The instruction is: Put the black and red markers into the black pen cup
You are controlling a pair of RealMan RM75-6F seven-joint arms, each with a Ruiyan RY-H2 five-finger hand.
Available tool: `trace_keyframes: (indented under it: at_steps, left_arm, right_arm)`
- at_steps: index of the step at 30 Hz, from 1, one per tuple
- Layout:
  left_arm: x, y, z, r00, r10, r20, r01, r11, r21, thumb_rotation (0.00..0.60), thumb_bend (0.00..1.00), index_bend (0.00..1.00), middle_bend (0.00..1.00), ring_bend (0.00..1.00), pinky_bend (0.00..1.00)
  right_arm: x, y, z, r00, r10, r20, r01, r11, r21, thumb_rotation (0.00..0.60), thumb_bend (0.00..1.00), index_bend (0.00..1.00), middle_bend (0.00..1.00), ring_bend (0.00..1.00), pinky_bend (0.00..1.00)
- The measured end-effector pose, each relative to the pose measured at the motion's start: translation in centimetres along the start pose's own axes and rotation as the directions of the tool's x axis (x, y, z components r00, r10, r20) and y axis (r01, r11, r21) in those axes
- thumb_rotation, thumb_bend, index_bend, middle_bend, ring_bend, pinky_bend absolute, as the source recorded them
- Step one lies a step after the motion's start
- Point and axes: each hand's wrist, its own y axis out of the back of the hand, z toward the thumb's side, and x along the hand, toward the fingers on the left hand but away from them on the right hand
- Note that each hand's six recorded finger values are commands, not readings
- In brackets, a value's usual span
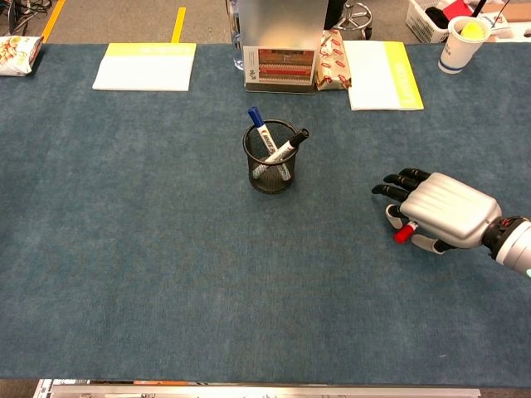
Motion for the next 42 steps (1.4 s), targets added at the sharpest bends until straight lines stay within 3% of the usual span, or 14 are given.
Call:
trace_keyframes:
  at_steps: [24,32,42]
  left_arm:
    - [0.0,-0.2,0.0,1.0,-0.009,0.001,0.009,1.0,0.002,0.6,0.22,0.36,0.01,0.0,0.03]
    - [0.1,-0.3,0.0,1.0,-0.012,-0.002,0.012,1.0,0.003,0.6,0.22,0.36,0.01,0.0,0.03]
    - [0.1,-0.4,-0.1,1.0,-0.015,-0.007,0.015,1.0,0.001,0.6,0.22,0.36,0.01,0.0,0.03]
  right_arm:
    - [0.1,0.2,0.1,1.0,-0.027,0.015,0.027,1.0,-0.014,0.6,0.29,0.64,0.14,0.09,0.14]
    - [0.3,2.5,1.2,0.998,-0.057,0.007,0.057,0.984,-0.17,0.6,0.29,0.65,0.14,0.09,0.14]
    - [-0.3,6.8,3.0,0.994,-0.109,-0.031,0.085,0.898,-0.432,0.6,0.29,0.65,0.15,0.09,0.14]
